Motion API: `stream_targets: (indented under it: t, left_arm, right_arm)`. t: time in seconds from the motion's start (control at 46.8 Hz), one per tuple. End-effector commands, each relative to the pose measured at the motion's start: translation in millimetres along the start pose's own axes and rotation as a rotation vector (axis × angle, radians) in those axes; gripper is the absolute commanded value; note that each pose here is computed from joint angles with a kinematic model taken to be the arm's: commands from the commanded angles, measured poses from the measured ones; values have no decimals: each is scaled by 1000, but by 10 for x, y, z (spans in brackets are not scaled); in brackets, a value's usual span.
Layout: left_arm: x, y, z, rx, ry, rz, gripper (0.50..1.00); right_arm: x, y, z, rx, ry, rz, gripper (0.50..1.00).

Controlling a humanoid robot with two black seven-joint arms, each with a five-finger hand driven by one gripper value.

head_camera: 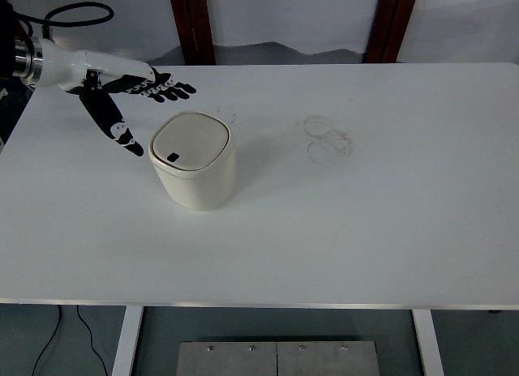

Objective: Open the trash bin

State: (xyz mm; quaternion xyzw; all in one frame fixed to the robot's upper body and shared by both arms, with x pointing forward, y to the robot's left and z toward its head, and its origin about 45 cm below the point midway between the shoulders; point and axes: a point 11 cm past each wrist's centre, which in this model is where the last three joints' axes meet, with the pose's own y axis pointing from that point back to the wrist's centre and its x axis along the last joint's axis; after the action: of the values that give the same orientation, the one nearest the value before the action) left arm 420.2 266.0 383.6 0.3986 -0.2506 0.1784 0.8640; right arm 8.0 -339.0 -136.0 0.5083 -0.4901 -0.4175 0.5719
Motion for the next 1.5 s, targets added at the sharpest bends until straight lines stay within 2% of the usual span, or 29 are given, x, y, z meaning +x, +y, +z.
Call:
stream_targets:
  t: [0.0,0.449,0.705,1.239,1.474]
  left_arm:
    - [1,24,-26,4,5,4,1000]
    - [-25,24,-143,74,-55,-13,1000]
    - [197,181,-123,119,-126,41,1000]
    - [287,184,116,47,-98,63,1000]
    - [226,142,67,44,-70,50,1000]
  right_arm:
    - [0,0,1,0,0,0,995]
    - [0,0,1,0,0,0,995]
    - [0,0,1,0,0,0,995]
    - [0,0,1,0,0,0,995]
    - [0,0,1,0,0,0,995]
